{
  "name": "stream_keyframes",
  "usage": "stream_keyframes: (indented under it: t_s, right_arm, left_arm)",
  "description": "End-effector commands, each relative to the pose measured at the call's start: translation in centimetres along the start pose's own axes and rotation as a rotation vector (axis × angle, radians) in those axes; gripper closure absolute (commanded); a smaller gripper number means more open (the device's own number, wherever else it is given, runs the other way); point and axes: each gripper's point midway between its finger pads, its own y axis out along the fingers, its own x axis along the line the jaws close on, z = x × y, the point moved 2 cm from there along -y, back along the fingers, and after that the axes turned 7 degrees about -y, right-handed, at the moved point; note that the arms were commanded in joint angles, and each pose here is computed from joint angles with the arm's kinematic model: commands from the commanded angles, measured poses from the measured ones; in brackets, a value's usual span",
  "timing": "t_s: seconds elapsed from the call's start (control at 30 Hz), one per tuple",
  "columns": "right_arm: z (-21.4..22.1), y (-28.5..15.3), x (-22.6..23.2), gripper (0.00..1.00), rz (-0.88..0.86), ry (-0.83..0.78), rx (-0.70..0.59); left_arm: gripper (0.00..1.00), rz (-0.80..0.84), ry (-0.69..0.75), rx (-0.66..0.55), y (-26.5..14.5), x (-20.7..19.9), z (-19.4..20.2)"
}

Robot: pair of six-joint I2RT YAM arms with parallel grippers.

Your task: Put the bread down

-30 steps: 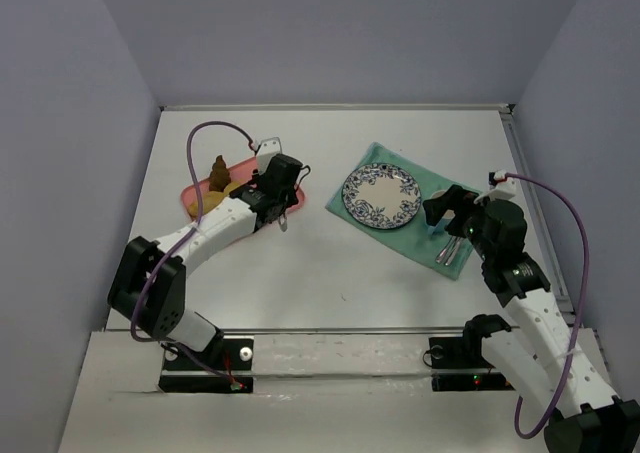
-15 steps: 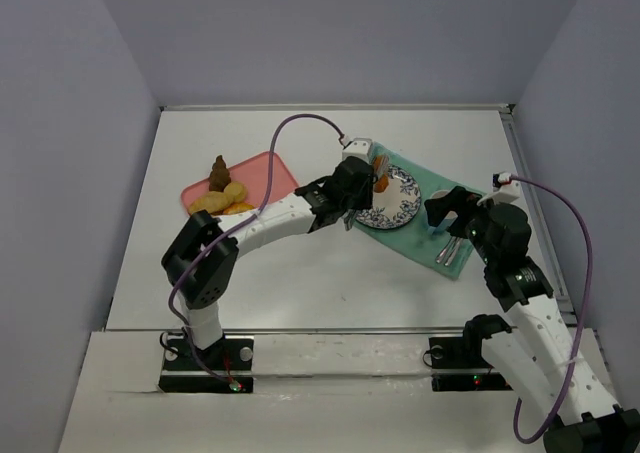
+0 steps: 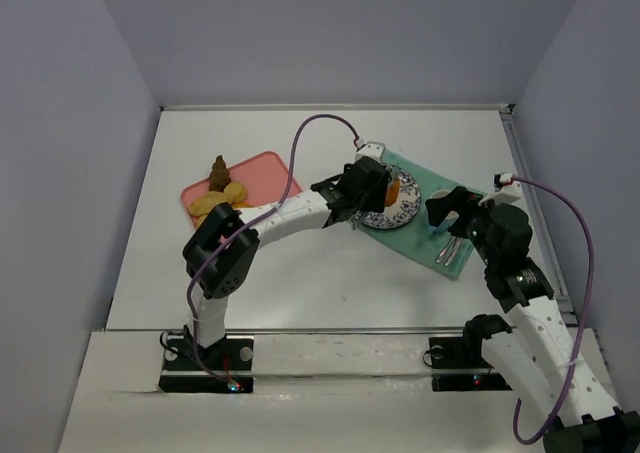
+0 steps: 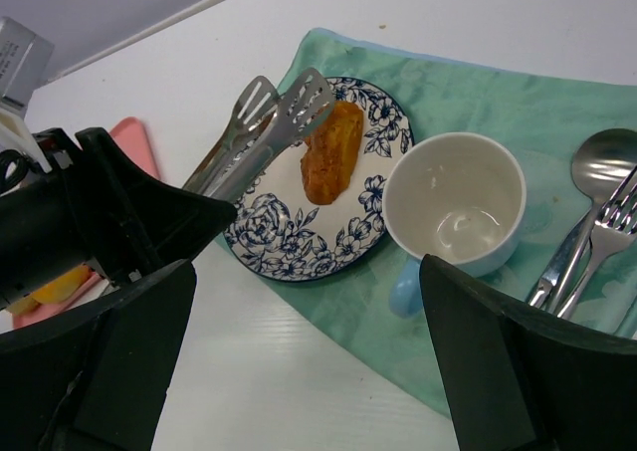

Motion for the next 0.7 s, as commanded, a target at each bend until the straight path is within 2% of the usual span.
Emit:
stream_keyframes:
  t_s: [0.0, 0.17, 0.23, 0.3, 0.37, 0.43, 0.47, 0.5, 0.53, 0.57, 0.67]
  right_arm:
    - [-0.7, 0.2, 0.3, 0.0, -0.015, -0.011, -0.038]
    - [-0.8, 0.1, 0.4, 0.0, -0.029, -0.025, -0.034]
    - [-0.8, 0.3, 0.6, 0.0, -0.034, -0.033, -0.027]
    - [-0.5, 0.7, 0.7, 0.0, -0.041, -0.038, -0.008]
    - [-0.6, 0.9, 2.1, 0.0, -0.126, -0.056, 0.014]
    - [-0.3, 1.7, 2.9, 0.01, -0.178, -0.065, 0.037]
    - [0.0, 1.9, 3.3, 0.02, -0.202, -0.069, 0.051]
    - [0.3, 2.2, 3.7, 0.02, -0.232, -0.071, 0.068]
    - [0.3, 2.3, 3.7, 0.02, -0.235, -0.073, 0.072]
    - [0.4, 2.4, 3.7, 0.02, -0.231, -0.072, 0.075]
    - [0.5, 2.4, 3.5, 0.02, -0.22, -0.069, 0.075]
  left_arm:
    - [0.34, 0.052, -0.014, -0.166, -4.3, -1.8, -6.2]
    - [0.37, -0.057, -0.043, -0.278, -8.4, 1.1, -8.5]
    - [0.35, -0.155, -0.083, -0.318, -10.5, 4.1, -8.6]
    - [0.35, -0.227, -0.1, -0.309, -11.3, 7.1, -7.2]
    - [0.35, -0.287, -0.175, -0.345, -13.4, 10.6, -7.8]
    - [0.35, -0.356, -0.212, -0.332, -14.1, 14.2, -6.2]
    - [0.35, -0.36, -0.252, -0.368, -15.6, 15.3, -6.9]
    - [0.35, -0.421, -0.277, -0.369, -15.9, 18.2, -6.1]
    - [0.34, -0.415, -0.301, -0.412, -17.0, 19.1, -6.7]
    - [0.33, -0.46, -0.311, -0.407, -17.1, 21.4, -6.1]
    - [0.33, -0.479, -0.302, -0.395, -17.5, 24.0, -5.9]
